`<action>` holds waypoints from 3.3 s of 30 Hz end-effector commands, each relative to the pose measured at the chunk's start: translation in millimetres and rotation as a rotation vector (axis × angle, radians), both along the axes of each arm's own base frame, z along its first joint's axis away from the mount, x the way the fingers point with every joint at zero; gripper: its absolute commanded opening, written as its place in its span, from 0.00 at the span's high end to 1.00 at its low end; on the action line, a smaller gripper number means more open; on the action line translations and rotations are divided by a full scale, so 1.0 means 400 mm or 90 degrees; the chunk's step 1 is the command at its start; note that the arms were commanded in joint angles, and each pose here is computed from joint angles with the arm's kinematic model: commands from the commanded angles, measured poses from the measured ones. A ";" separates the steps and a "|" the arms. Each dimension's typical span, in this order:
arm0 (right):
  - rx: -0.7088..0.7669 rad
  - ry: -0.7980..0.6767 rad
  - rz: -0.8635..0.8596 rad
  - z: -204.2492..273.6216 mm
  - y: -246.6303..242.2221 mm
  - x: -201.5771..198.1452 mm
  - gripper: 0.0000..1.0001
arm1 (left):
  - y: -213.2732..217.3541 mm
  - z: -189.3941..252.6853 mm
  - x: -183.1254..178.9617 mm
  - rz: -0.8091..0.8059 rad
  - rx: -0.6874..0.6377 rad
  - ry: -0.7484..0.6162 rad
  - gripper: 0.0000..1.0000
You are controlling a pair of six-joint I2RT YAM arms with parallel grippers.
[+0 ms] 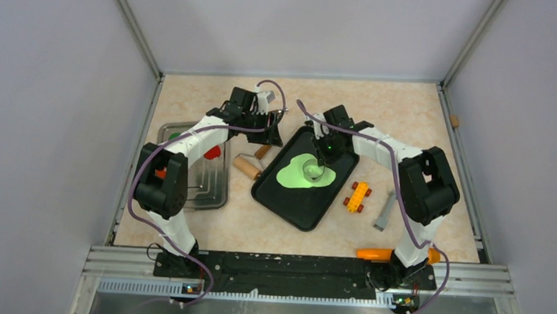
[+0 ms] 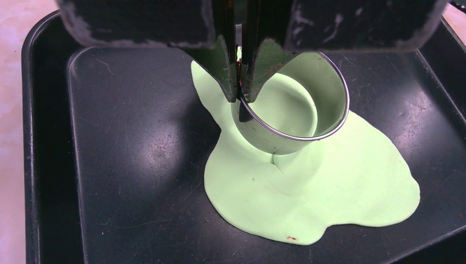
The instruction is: Roll out the dumpling wrappers from the dough
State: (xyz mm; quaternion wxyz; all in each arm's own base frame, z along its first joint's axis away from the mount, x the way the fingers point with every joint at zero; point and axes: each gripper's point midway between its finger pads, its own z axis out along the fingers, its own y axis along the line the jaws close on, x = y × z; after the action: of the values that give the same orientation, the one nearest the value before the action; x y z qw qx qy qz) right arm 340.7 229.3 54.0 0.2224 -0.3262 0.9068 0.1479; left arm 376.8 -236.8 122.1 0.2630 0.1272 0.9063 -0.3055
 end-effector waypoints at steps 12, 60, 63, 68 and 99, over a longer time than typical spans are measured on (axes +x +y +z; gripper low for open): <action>0.003 0.008 0.023 -0.020 0.019 -0.021 1.00 | -0.003 0.056 0.019 0.002 -0.025 -0.044 0.43; 0.312 0.175 -0.186 0.058 -0.009 -0.038 0.66 | -0.243 -0.068 -0.091 -0.137 -0.141 0.157 0.56; 0.309 0.177 -0.187 0.058 -0.011 -0.035 0.66 | -0.254 -0.077 -0.099 -0.144 -0.140 0.167 0.57; 0.307 0.180 -0.187 0.055 -0.010 -0.036 0.67 | -0.248 -0.089 -0.095 -0.133 -0.123 0.166 0.58; 0.291 0.190 -0.203 0.022 -0.022 -0.051 0.72 | -0.241 -0.106 -0.141 -0.151 -0.128 0.192 0.61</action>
State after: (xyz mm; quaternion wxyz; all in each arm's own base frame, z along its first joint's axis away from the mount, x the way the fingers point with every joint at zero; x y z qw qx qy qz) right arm 313.7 218.4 59.3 0.1610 -0.0929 0.9152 0.3575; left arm 320.3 -329.6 72.6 0.0854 0.1462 0.8867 -0.4302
